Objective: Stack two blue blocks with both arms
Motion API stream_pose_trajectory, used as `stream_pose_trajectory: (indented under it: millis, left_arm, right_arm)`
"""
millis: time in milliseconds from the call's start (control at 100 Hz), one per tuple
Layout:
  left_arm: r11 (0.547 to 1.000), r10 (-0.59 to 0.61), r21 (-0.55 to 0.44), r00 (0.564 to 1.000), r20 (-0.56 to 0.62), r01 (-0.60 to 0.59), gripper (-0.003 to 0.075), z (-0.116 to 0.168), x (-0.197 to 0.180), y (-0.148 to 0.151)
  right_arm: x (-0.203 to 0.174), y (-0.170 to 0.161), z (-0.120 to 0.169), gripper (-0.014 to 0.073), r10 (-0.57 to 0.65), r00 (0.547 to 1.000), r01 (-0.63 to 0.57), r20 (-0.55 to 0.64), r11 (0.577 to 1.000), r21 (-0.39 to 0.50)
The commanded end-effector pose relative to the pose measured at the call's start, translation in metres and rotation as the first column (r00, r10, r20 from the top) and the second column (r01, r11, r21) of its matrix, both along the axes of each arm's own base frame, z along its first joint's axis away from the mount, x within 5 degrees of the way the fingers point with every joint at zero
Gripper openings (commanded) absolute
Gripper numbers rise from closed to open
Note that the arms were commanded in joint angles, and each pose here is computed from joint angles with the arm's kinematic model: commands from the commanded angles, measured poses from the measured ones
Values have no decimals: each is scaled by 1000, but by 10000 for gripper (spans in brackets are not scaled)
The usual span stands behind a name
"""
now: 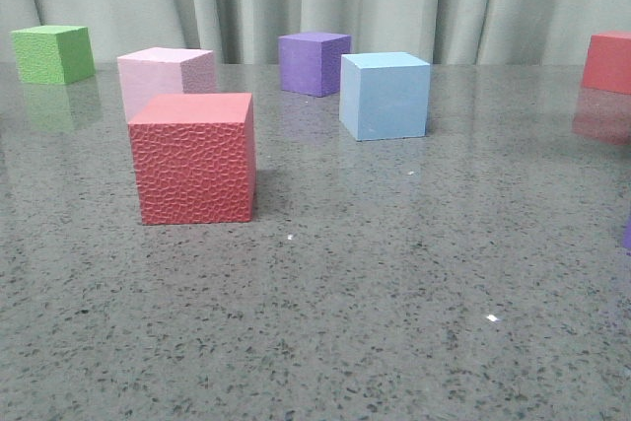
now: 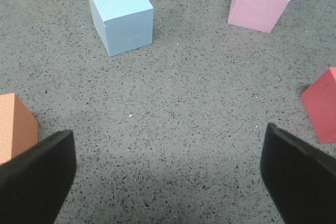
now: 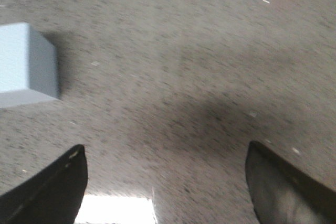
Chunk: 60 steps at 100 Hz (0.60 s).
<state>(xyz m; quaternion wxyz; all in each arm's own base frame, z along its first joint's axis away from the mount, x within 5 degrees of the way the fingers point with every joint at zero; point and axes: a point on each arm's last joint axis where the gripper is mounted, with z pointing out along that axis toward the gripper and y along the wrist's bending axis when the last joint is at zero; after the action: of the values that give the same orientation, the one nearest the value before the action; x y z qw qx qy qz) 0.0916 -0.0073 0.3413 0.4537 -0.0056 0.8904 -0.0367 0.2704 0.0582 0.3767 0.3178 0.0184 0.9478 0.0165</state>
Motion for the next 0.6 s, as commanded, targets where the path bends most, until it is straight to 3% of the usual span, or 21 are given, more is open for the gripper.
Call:
stream_pose_trajectory:
  millis: [0, 320, 590]
  left_arm:
    - [1000, -2, -15, 996, 87, 4, 681, 15, 4, -1]
    - [1000, -2, -15, 996, 90, 4, 681, 15, 4, -1]
    - [1000, -2, -15, 996, 90, 4, 681, 15, 4, -1]
  right_arm:
    - [-25, -18, 19, 610, -18, 991, 19, 133, 1000, -11]
    - [-98, -44, 8, 610, -51, 976, 59, 212, 998, -34]
    - [-134, -51, -1, 610, -53, 966, 61, 255, 998, -25]
